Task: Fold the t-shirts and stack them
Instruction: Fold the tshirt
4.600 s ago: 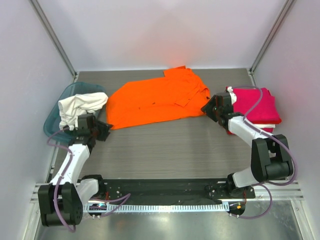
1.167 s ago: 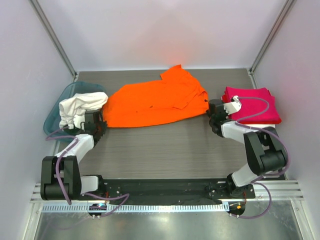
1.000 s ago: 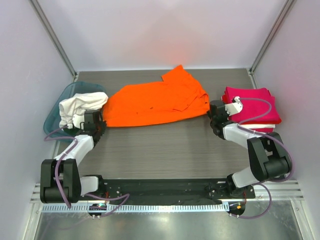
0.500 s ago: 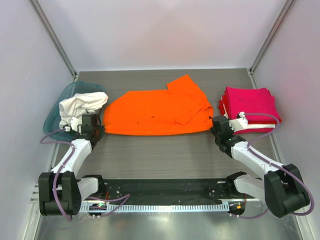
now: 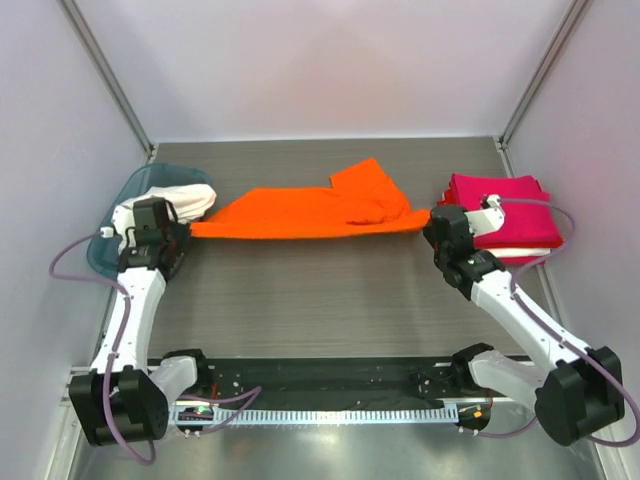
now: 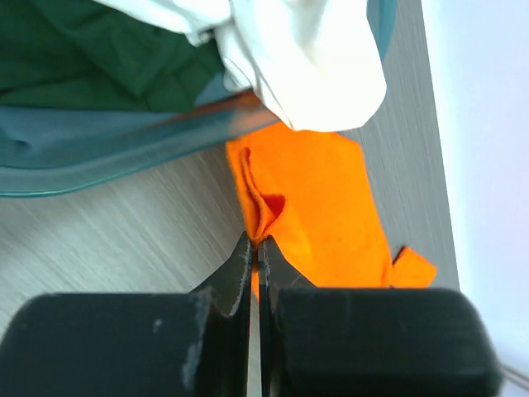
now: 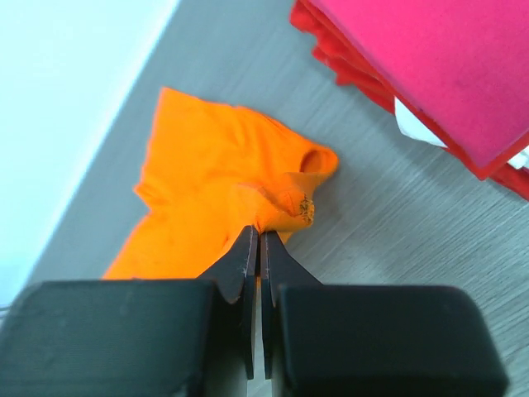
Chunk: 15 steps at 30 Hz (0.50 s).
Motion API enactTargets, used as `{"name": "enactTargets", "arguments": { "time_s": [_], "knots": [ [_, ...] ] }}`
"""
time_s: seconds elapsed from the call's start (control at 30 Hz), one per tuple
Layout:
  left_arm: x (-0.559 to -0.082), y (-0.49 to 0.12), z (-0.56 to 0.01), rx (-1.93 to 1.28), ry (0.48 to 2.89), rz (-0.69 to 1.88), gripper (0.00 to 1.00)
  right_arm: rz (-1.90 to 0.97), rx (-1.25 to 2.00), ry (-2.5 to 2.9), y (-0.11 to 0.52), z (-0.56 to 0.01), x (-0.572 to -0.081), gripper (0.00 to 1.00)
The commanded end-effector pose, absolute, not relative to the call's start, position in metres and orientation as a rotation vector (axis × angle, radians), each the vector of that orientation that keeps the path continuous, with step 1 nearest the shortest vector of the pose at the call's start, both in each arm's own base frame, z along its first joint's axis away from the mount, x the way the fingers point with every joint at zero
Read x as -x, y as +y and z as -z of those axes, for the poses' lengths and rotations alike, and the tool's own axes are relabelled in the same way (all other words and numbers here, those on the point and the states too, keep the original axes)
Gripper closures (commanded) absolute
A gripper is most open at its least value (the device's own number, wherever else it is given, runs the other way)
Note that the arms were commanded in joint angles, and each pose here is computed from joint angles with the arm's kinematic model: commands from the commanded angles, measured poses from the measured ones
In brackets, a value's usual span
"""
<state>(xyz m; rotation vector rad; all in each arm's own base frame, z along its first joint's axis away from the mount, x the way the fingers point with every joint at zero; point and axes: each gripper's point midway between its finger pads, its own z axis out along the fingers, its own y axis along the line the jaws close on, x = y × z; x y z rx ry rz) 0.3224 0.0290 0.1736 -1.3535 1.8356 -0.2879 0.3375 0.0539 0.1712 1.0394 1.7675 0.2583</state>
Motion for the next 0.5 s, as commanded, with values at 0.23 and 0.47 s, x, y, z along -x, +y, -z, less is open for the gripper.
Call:
{"name": "enactTargets", "arguments": {
  "time_s": [0.23,0.47],
  "knots": [
    [-0.257,0.021,-0.076,1.452,2.021,0.234,1.00,-0.228,-1.189,1.831,0.030,-0.085,-0.262,0.99],
    [-0.231,0.018,-0.056,1.452,2.043,0.219,0.99,-0.221,-1.183,1.809,0.015,-0.078,-0.230,0.98]
  ]
}}
